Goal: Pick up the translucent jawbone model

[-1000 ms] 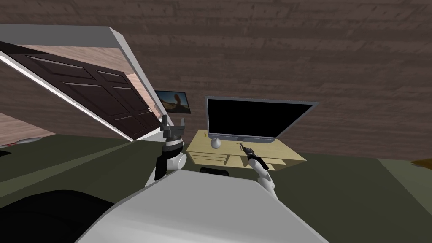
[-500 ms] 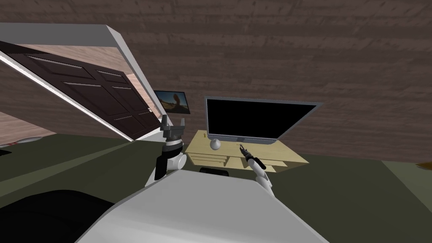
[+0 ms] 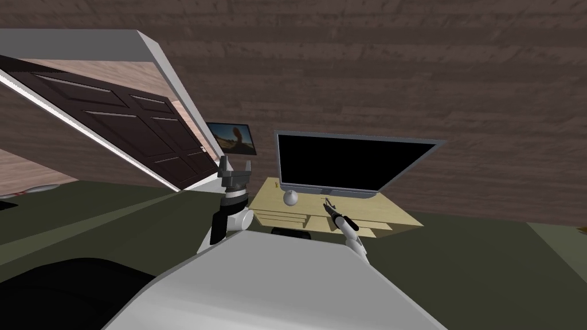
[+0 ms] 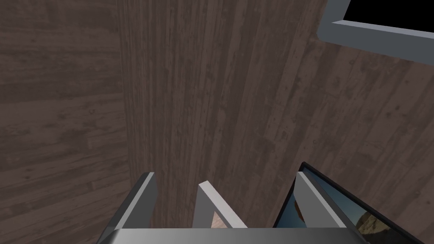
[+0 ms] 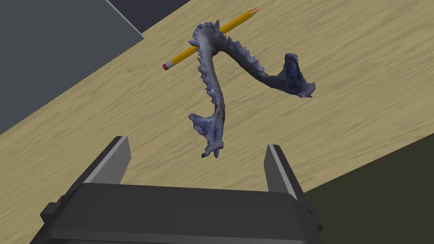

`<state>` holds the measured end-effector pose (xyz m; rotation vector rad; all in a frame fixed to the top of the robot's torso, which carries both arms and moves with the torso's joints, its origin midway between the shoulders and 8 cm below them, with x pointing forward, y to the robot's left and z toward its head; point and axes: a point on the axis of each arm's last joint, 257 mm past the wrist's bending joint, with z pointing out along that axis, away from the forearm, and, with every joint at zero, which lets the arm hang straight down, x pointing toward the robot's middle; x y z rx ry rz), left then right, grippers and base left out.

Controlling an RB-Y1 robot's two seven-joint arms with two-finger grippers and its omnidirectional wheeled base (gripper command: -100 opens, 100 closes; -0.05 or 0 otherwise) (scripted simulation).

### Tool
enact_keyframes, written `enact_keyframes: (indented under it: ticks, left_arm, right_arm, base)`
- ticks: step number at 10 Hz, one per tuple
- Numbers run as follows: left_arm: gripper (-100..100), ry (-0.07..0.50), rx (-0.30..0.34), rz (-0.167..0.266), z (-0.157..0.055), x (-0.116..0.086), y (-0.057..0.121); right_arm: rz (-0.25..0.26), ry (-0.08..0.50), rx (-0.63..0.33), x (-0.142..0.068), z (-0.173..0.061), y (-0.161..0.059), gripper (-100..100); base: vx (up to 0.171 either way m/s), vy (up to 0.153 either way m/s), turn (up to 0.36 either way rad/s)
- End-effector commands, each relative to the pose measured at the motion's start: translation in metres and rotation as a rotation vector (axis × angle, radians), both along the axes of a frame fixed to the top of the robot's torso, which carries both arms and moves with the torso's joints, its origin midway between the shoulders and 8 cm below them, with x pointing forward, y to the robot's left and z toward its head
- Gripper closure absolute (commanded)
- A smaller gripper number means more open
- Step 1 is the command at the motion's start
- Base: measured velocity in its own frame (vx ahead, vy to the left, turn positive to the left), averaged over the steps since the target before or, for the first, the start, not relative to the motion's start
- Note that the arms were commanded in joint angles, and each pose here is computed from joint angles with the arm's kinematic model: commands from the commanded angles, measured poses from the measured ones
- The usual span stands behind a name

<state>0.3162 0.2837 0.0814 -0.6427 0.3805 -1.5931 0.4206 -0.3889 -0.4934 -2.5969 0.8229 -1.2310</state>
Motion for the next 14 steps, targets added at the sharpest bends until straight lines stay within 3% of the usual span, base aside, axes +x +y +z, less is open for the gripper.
enact_keyframes:
  ticks: [1, 2, 3, 4, 7, 8, 12, 13, 14]
  left_arm:
    - [0, 0.000, 0.000, 0.000, 0.000, 0.000, 0.000]
    - [0, 0.000, 0.000, 0.000, 0.000, 0.000, 0.000]
    - [0, 0.000, 0.000, 0.000, 0.000, 0.000, 0.000]
    - [0, 0.000, 0.000, 0.000, 0.000, 0.000, 0.000]
    - [0, 0.000, 0.000, 0.000, 0.000, 0.000, 0.000]
    - [0, 0.000, 0.000, 0.000, 0.000, 0.000, 0.000]
    - [0, 0.000, 0.000, 0.000, 0.000, 0.000, 0.000]
    - [0, 0.000, 0.000, 0.000, 0.000, 0.000, 0.000]
    - [0, 0.000, 0.000, 0.000, 0.000, 0.000, 0.000]
  right_arm:
    - [-0.011, 0.030, 0.045, -0.006, -0.011, 0.006, -100]
    - [-0.007, 0.019, 0.028, -0.004, -0.007, 0.003, -100]
    - [-0.008, 0.022, 0.033, -0.004, -0.008, 0.003, 0]
    - [-0.010, 0.020, 0.032, -0.006, -0.015, 0.014, -100]
    - [-0.010, 0.020, 0.034, -0.007, -0.019, 0.022, -100]
    - [-0.010, 0.019, 0.032, -0.007, -0.019, 0.022, 100]
    - [-0.008, 0.019, 0.031, -0.006, -0.019, 0.023, 100]
    - [-0.008, 0.020, 0.031, -0.006, -0.019, 0.023, 0]
    - [-0.009, 0.021, 0.032, -0.005, -0.012, 0.010, 100]
  base:
    - [0.060, -0.055, 0.022]
    - [0.025, -0.021, 0.006]
    - [0.000, 0.000, 0.000]
    - [0.048, -0.043, 0.014]
    - [0.014, -0.024, 0.067]
    - [0.000, 0.000, 0.000]
    - [0.000, 0.000, 0.004]
    - [0.000, 0.000, 0.000]
    - [-0.015, 0.021, -0.108]
